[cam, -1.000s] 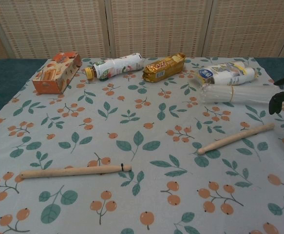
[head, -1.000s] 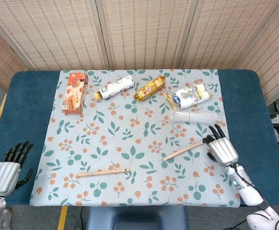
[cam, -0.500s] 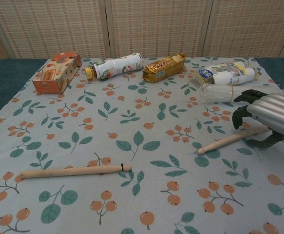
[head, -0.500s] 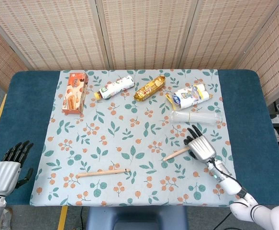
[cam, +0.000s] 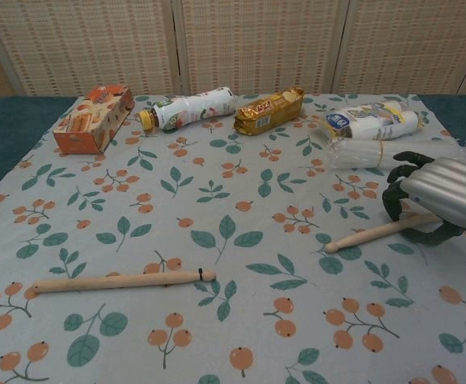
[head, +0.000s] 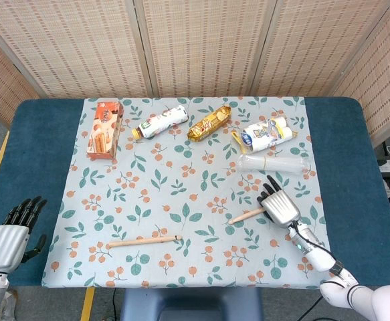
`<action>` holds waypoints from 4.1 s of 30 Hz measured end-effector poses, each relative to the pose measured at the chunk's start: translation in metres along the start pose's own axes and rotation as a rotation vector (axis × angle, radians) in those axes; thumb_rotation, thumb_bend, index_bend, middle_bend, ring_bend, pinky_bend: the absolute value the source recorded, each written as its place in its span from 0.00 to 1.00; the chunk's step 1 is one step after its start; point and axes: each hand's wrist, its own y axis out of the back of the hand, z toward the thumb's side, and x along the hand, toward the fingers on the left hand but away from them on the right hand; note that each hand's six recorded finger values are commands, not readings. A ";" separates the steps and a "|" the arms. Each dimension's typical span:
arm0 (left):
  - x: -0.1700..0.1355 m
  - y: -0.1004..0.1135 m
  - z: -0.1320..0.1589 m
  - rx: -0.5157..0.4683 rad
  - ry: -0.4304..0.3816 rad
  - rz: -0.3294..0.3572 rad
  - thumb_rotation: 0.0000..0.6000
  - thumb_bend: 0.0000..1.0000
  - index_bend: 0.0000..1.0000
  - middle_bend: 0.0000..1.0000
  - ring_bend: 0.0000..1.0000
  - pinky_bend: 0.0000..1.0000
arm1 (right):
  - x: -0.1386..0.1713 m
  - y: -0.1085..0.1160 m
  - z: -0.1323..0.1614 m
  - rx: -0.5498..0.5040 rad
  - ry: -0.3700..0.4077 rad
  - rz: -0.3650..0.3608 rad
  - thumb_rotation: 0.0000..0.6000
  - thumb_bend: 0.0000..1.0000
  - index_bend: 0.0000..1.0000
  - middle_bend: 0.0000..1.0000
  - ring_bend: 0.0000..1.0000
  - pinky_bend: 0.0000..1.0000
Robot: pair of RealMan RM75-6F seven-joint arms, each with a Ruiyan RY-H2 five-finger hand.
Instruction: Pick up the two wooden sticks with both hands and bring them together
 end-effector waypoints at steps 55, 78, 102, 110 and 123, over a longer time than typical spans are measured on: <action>0.024 -0.103 0.162 0.210 -0.339 -0.178 1.00 0.46 0.19 0.30 0.17 0.17 | 0.012 0.140 -0.057 -0.362 -0.164 -0.232 1.00 0.50 0.89 0.73 0.60 0.18; 0.039 -0.138 0.177 0.370 -0.302 -0.169 1.00 0.46 0.31 0.44 0.27 0.20 | 0.015 0.133 -0.069 -0.351 -0.185 -0.208 1.00 0.50 0.88 0.73 0.60 0.18; 0.048 -0.143 0.174 0.403 -0.326 -0.124 1.00 0.57 0.58 0.67 0.41 0.26 | 0.017 0.129 -0.069 -0.350 -0.190 -0.199 1.00 0.50 0.88 0.73 0.60 0.18; 0.066 -0.129 0.165 0.305 -0.312 -0.076 1.00 0.69 0.65 0.74 0.47 0.29 | 0.015 0.121 -0.065 -0.393 -0.187 -0.179 1.00 0.50 0.88 0.73 0.60 0.18; 0.107 -0.081 0.157 0.181 -0.270 0.017 1.00 0.80 0.73 0.84 0.54 0.34 | -0.004 0.105 -0.027 -0.644 -0.131 -0.147 1.00 0.52 0.88 0.73 0.61 0.18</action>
